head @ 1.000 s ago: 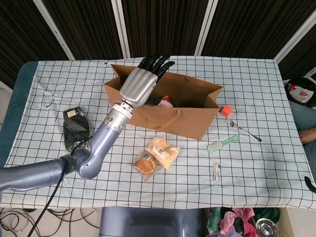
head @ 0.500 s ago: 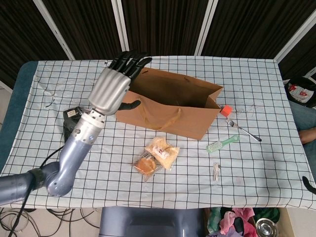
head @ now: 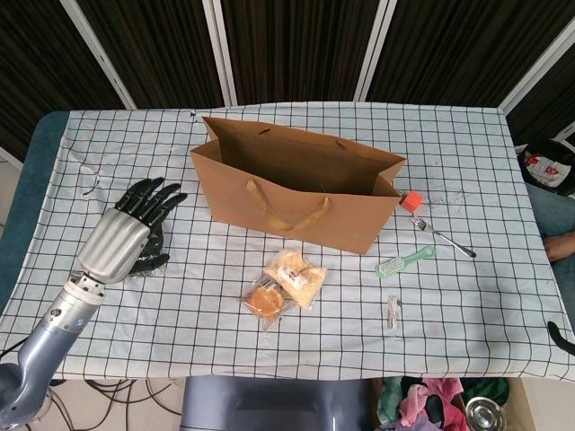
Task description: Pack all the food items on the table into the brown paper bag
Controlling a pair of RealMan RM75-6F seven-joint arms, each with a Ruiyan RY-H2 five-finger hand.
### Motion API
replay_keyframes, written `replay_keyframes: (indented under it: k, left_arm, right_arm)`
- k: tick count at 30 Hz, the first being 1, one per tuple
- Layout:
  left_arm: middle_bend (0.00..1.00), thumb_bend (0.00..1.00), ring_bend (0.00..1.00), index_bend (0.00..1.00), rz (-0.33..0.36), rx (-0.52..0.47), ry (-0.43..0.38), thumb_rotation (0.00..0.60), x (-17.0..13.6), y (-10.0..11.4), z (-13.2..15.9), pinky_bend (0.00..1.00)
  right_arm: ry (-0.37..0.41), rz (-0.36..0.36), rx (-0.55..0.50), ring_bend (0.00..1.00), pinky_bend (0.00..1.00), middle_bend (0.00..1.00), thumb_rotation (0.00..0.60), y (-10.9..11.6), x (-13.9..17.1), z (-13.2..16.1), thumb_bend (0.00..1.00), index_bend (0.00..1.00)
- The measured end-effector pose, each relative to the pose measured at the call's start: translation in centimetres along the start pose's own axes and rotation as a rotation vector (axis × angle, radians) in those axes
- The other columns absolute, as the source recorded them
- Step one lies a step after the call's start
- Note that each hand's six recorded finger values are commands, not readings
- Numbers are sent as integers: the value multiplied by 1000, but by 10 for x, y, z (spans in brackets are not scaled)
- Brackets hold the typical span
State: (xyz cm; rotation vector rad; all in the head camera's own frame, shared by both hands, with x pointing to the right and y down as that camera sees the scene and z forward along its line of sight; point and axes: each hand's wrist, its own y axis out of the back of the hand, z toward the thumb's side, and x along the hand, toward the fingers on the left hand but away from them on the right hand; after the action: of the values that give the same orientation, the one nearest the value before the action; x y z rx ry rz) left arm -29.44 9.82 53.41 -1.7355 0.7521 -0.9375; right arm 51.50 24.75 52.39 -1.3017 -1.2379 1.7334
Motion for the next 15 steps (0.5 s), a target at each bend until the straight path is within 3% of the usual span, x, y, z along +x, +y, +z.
replay_keyframes:
  k: [7, 15]
  left_arm:
    - [111, 18, 0, 130, -133, -8, -58, 600, -15, -58, 4, 104]
    - [152, 26, 0, 132, -266, -45, -164, 600, -1, -108, 45, 118]
  right_arm:
    - [-2, 2, 2, 185, 194, 100, 600, -1, 0, -1, 224, 9]
    - [-3, -4, -6, 185, 194, 100, 600, 2, 0, -2, 223, 10]
